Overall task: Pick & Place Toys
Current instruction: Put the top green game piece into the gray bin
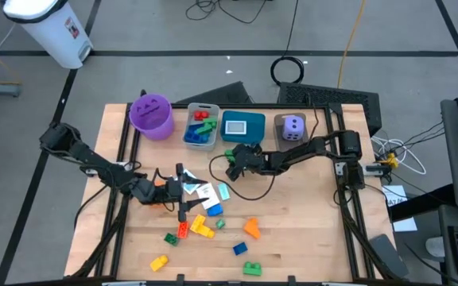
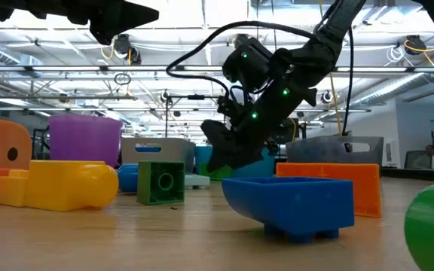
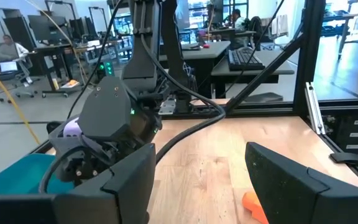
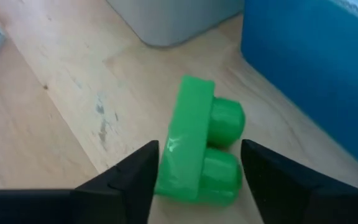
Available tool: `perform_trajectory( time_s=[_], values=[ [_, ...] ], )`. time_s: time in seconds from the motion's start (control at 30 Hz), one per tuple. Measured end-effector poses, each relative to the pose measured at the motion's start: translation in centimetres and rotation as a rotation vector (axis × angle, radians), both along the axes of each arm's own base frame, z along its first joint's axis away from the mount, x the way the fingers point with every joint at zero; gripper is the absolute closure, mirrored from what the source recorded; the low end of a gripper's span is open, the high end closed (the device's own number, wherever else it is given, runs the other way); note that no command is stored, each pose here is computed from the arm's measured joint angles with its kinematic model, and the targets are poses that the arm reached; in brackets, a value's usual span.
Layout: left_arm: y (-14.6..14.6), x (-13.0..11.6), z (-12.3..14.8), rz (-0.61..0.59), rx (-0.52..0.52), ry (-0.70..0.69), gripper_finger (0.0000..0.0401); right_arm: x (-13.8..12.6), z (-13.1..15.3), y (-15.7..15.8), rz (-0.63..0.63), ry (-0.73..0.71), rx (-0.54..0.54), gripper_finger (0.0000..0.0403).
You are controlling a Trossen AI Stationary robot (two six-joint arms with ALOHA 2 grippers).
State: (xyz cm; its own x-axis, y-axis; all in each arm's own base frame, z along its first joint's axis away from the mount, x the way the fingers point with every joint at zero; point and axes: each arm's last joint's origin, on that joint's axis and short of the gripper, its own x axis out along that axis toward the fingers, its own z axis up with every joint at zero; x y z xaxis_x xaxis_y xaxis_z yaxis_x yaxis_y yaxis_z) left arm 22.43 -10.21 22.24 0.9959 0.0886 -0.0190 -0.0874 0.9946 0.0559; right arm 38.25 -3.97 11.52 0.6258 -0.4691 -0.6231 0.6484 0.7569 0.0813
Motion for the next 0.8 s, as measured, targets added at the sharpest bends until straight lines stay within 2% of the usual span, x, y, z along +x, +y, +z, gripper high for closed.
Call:
perform_trajectory(
  time_s=[0.2,0.5,0.6,0.8],
  values=[
    [0.0,0.0,0.0,0.0,-0.002,0.0,0.0144,-0.1,-0.1,0.1,0.009,0.024,-0.003,0.0241],
    [0.0,0.0,-0.1,0.016,-0.004,0.004,0.0144,0.1,0.4,1.7,0.111,0.022,0.0,0.0237],
    [0.2,0.0,-0.1,0.056,0.007,0.005,0.0144,0.1,1.5,2.9,0.165,0.001,-0.028,0.0239],
    [1.4,0.4,-0.2,0.136,0.093,0.035,0.0144,-0.4,4.9,6.4,0.305,-0.062,-0.094,0.025]
  ],
)
